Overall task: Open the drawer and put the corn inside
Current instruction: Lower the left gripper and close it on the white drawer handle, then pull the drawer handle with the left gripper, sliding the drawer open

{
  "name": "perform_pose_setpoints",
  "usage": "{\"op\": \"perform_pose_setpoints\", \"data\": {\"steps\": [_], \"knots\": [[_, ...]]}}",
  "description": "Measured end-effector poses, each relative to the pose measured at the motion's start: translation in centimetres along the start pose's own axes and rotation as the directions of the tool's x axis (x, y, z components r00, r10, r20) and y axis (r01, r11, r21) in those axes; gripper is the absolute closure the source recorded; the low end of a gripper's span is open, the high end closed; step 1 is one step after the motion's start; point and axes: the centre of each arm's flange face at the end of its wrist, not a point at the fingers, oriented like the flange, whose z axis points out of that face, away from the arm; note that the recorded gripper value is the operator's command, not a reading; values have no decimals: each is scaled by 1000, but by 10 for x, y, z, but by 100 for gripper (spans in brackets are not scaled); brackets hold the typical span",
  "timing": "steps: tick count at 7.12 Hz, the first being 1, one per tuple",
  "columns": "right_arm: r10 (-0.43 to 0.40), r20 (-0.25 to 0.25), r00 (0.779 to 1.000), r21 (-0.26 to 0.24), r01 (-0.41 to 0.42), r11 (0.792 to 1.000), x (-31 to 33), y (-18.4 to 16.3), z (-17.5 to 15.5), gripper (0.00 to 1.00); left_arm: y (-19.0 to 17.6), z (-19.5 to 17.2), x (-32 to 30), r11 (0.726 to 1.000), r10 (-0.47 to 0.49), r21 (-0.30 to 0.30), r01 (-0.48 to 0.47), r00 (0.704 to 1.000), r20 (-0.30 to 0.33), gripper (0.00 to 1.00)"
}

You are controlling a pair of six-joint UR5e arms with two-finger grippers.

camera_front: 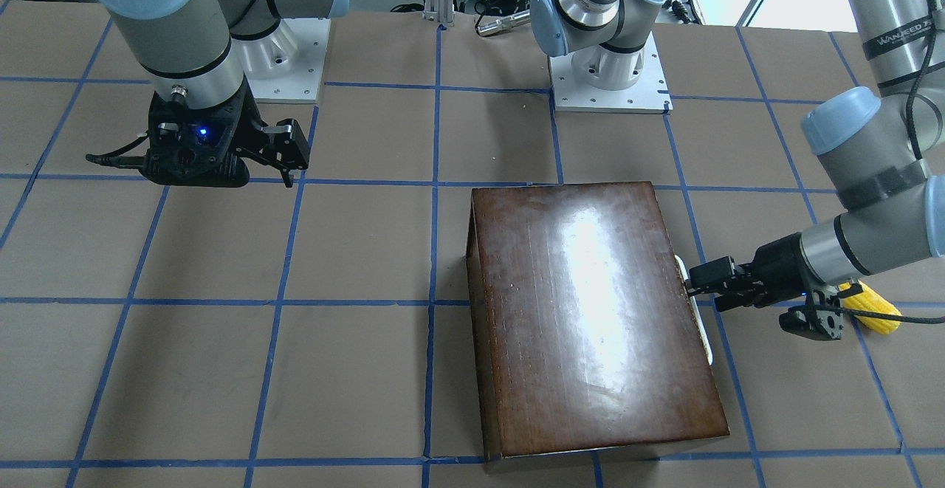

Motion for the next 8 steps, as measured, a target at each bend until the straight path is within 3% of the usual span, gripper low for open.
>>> {"op": "perform_pose_setpoints", "data": {"steps": [5, 8], "knots": [[0, 0, 1000, 1, 0, 1000, 0, 0, 0, 0, -11, -13, -9, 1000, 27, 0, -27, 997, 77, 0], [0, 0, 1000, 0, 0, 1000, 0, 0, 0, 0, -11, -16, -12, 1000, 23, 1, -24, 996, 82, 0]]}}
